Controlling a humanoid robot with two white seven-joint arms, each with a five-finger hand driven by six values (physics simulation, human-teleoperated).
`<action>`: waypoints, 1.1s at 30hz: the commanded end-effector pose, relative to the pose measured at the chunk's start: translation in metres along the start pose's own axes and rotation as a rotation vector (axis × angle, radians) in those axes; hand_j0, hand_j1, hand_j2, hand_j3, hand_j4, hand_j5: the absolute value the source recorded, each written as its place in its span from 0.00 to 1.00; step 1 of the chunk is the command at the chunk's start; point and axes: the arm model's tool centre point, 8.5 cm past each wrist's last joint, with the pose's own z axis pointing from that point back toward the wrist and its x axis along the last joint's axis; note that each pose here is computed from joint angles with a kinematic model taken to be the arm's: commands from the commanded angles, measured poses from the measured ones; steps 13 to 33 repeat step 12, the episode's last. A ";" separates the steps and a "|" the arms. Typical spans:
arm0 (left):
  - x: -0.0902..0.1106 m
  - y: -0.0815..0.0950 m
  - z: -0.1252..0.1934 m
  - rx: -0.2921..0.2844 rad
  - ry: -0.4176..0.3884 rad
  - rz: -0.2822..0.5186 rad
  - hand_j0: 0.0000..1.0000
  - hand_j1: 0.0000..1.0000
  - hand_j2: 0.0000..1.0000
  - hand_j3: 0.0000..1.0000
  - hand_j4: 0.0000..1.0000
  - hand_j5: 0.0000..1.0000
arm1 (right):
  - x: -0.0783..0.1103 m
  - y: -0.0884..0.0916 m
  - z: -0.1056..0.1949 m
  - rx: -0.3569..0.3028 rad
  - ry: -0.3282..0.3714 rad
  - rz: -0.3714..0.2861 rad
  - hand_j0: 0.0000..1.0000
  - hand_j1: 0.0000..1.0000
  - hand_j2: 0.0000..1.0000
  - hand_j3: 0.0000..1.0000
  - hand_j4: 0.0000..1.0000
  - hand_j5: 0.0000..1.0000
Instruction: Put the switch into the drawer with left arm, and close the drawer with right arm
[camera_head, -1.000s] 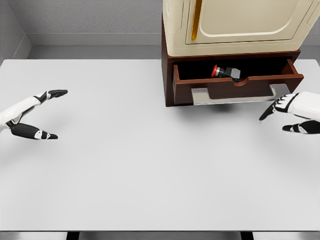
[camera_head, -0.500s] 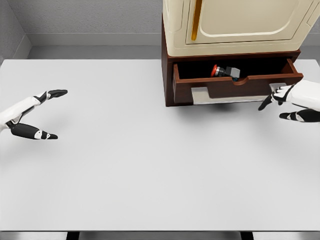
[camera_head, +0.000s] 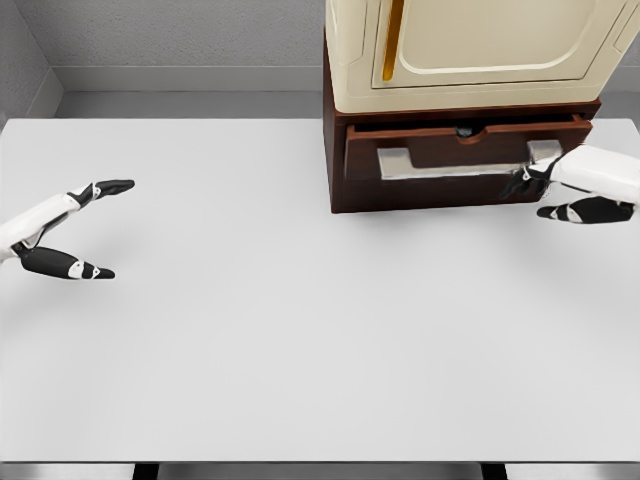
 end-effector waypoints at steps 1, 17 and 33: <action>0.000 0.001 0.000 0.004 -0.002 0.006 1.00 1.00 1.00 1.00 1.00 1.00 | -0.001 0.007 -0.004 0.015 -0.002 0.006 0.66 0.66 0.66 0.66 0.66 0.66; -0.001 0.001 0.002 0.001 0.006 0.005 1.00 1.00 1.00 1.00 1.00 1.00 | 0.004 0.009 -0.014 0.031 -0.023 0.022 0.92 0.92 0.92 0.92 0.92 0.92; -0.001 0.001 0.002 0.001 0.006 0.005 1.00 1.00 1.00 1.00 1.00 1.00 | 0.004 0.009 -0.014 0.031 -0.023 0.022 0.92 0.92 0.92 0.92 0.92 0.92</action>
